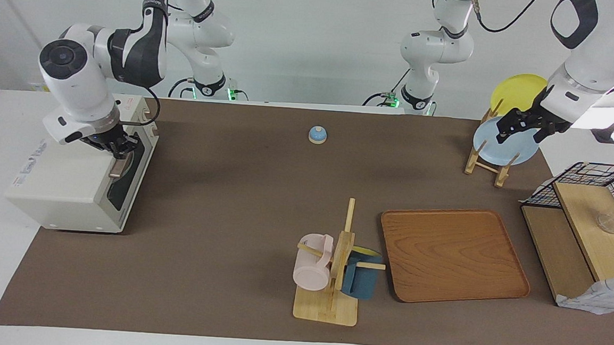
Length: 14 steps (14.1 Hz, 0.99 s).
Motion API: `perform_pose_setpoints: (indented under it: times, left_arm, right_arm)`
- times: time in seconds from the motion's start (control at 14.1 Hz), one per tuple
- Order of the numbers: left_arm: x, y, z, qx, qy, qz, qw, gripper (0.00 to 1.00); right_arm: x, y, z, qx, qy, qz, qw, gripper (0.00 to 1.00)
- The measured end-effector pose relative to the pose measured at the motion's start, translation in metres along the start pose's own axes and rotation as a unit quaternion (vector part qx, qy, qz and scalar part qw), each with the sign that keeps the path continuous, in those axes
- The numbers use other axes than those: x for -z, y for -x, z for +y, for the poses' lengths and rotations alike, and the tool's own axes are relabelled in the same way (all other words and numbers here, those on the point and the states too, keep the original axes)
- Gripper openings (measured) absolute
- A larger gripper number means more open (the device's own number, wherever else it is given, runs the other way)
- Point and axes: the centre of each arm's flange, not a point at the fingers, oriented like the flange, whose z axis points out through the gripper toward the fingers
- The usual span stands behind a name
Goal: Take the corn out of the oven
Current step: 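Reach the right gripper into the open toaster oven toward the plate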
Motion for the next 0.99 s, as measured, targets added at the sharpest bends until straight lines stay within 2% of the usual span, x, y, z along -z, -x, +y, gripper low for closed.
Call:
perform_pose_setpoints:
  times: [0.21, 0.64, 0.99]
  left_arm:
    - [0.0, 0.0, 0.0, 0.0, 0.0, 0.0, 1.0, 1.0]
    - [0.0, 0.0, -0.001, 0.001, 0.0, 0.0, 1.0, 1.0]
    - [0.0, 0.0, -0.001, 0.001, 0.0, 0.0, 1.0, 1.0]
  right_arm:
    - [-0.001, 0.002, -0.01, -0.015, 0.002, 0.009, 1.0, 0.01]
    - [-0.02, -0.002, -0.097, -0.026, 0.001, 0.028, 0.999, 0.01]
    - [-0.081, -0.034, -0.136, -0.04, -0.064, 0.033, 0.997, 0.01]
